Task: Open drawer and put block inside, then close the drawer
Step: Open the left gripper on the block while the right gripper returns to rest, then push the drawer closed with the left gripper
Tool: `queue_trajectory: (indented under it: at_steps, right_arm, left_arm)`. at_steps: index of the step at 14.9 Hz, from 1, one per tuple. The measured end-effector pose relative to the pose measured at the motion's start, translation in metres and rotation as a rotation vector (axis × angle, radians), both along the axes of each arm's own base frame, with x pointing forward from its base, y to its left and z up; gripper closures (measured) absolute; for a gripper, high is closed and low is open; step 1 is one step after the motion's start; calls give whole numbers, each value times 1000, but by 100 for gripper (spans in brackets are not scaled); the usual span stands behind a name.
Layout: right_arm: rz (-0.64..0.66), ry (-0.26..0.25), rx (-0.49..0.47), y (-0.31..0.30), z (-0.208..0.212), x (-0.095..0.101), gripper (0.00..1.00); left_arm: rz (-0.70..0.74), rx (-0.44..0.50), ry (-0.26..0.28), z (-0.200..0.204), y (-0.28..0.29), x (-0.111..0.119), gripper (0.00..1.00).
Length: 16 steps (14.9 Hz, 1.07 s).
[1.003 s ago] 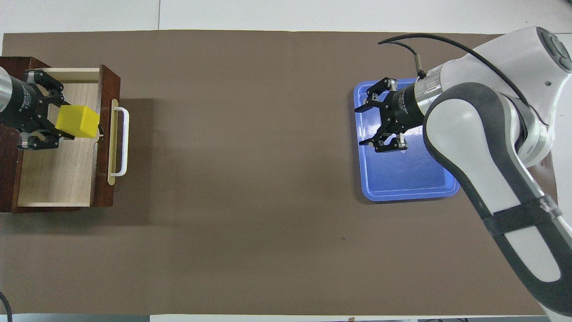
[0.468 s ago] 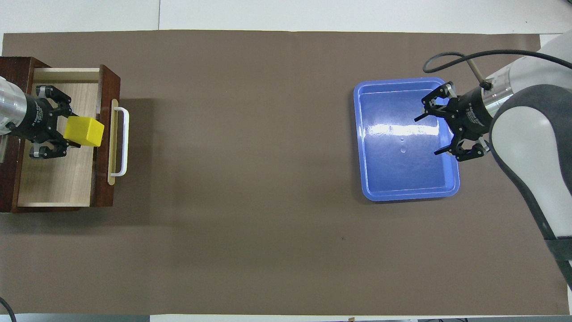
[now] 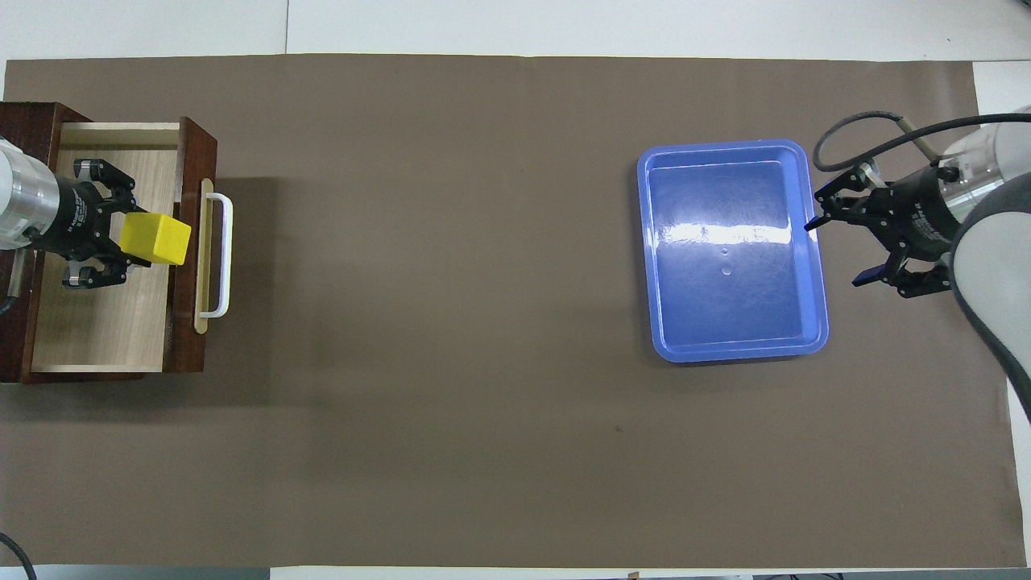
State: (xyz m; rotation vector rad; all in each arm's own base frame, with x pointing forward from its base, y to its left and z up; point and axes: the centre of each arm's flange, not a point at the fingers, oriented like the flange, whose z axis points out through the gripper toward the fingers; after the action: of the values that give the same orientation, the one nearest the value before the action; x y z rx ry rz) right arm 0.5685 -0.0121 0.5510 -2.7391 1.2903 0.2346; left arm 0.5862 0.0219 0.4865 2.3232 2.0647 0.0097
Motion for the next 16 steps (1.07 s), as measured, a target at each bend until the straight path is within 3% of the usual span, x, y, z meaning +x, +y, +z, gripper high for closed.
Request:
queue_trajectory:
  at_steps: [6, 10, 16]
  right_arm:
    - [100, -5, -20, -46, 5, -10, 18]
    - [127, 1, -37, -44, 8, -13, 17]
    - [179, 0, -49, -34, 13, -16, 17]
  left_arm:
    - [2, 0, 9, -6, 14, -3, 43]
    - [12, -2, 41, -32, 30, -17, 43]
    - [26, 3, 20, -54, 36, -38, 43]
